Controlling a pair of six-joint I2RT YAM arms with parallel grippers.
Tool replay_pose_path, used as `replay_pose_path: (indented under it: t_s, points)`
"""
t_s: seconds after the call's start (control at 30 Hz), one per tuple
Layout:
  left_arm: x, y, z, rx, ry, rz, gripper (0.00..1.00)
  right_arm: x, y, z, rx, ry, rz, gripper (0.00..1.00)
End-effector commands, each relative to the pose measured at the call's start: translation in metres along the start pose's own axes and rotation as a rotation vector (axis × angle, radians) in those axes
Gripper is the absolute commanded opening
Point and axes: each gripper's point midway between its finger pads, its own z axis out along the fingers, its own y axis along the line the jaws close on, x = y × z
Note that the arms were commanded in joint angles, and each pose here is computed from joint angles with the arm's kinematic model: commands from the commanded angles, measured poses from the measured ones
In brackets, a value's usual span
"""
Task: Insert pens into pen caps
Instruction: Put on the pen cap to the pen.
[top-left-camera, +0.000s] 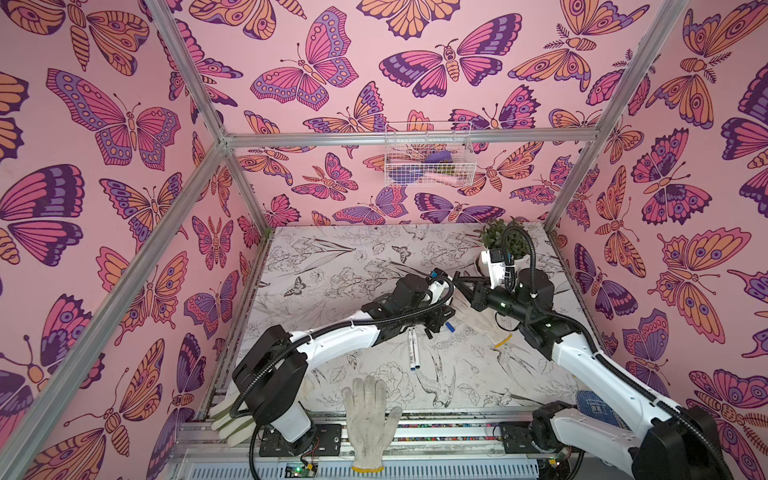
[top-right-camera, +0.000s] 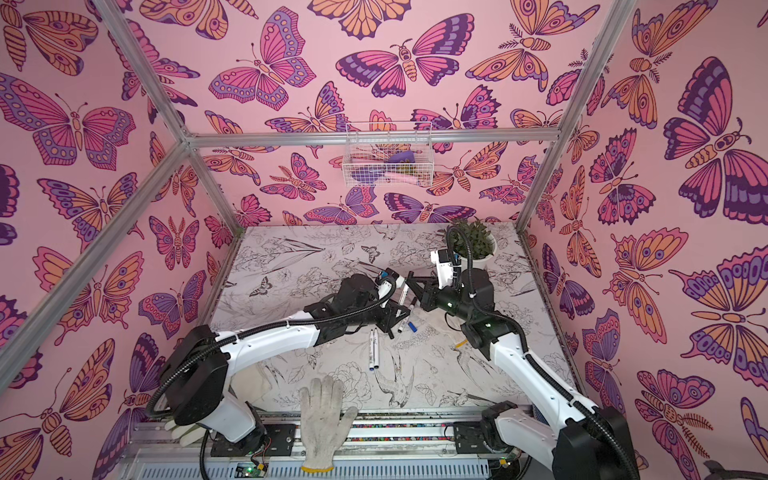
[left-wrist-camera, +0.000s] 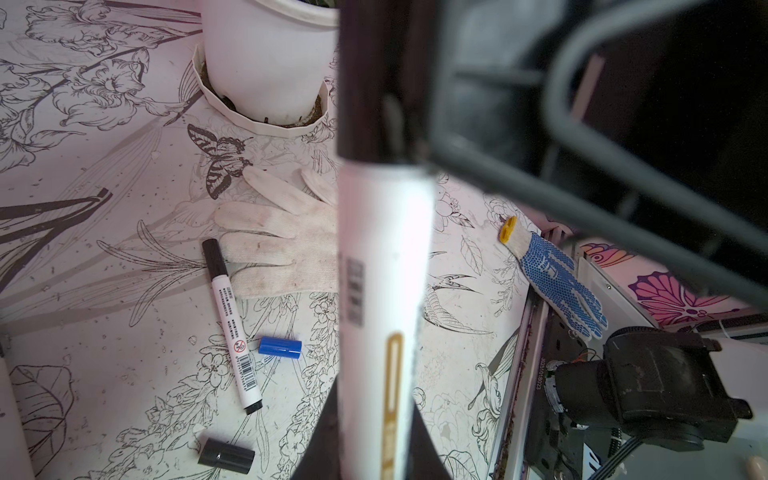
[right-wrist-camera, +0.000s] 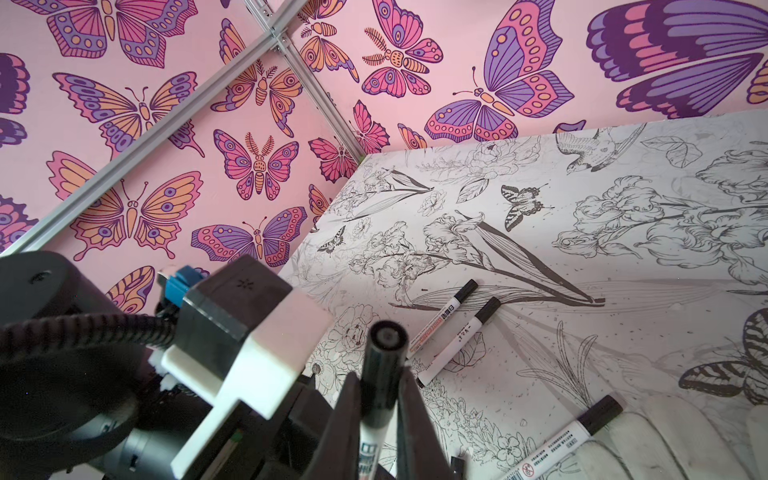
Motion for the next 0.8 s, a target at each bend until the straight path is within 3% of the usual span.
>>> replay_pose_path:
  t_s: [0.0, 0.07, 0.3, 0.57, 0.77]
  points:
    - [-0.104, -0.012, -0.048, 0.004, -0.355, 0.041, 0.00, 0.071, -0.046, -0.007, 0.163, 0.227, 0.152, 0.00]
    - [-0.093, -0.016, -0.039, 0.030, -0.311, 0.053, 0.00, 0.058, -0.042, -0.006, 0.151, 0.180, 0.175, 0.00]
    - [-0.063, -0.035, -0.016, 0.139, -0.192, 0.084, 0.00, 0.026, -0.030, -0.002, 0.112, 0.086, 0.196, 0.14]
    - [-0.045, -0.033, -0.006, 0.150, -0.118, 0.097, 0.00, -0.014, -0.018, -0.007, 0.081, -0.041, 0.195, 0.55]
    - [-0.027, 0.001, -0.003, 0.072, -0.095, 0.008, 0.00, -0.030, -0.020, -0.028, 0.129, -0.125, 0.163, 0.63]
